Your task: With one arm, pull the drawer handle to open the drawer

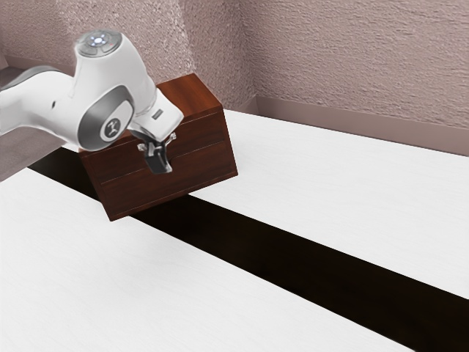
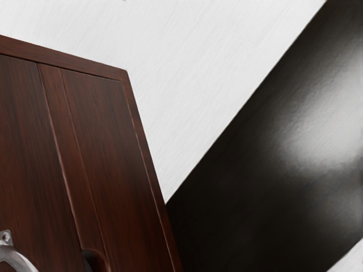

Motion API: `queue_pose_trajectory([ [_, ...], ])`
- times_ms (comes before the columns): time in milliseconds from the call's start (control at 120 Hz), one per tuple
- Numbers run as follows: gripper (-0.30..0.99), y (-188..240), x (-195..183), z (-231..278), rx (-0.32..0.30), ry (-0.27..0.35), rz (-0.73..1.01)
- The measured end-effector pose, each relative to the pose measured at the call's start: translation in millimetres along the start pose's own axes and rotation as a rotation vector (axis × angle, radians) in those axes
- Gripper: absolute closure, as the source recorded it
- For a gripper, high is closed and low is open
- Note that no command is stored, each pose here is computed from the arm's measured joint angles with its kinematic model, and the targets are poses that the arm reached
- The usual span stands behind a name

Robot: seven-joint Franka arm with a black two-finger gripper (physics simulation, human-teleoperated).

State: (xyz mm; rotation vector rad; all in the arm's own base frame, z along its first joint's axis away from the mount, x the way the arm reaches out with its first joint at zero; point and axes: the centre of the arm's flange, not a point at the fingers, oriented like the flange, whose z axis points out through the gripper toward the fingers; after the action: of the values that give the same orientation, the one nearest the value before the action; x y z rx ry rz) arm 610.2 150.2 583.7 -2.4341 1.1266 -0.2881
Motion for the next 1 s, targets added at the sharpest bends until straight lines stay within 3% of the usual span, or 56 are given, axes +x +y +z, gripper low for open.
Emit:
queue_pose_trajectory([
  [217, 0.00, 7.0, 12.6, 1.3, -0.020, 0.014, 0.003],
  [425, 0.00, 22.2, 47.5, -9.6, -0.032, 0.056, 0.035],
  [692, 0.00, 4.5, -13.6, -6.4, -0.064, -0.007, -0.110],
  [883, 0.00, -9.8, -12.6, 18.4, -0.119, 0.037, -0.221],
  [1000, 0.00, -24.5, -11.8, 38.5, -0.115, 0.006, -0.259],
])
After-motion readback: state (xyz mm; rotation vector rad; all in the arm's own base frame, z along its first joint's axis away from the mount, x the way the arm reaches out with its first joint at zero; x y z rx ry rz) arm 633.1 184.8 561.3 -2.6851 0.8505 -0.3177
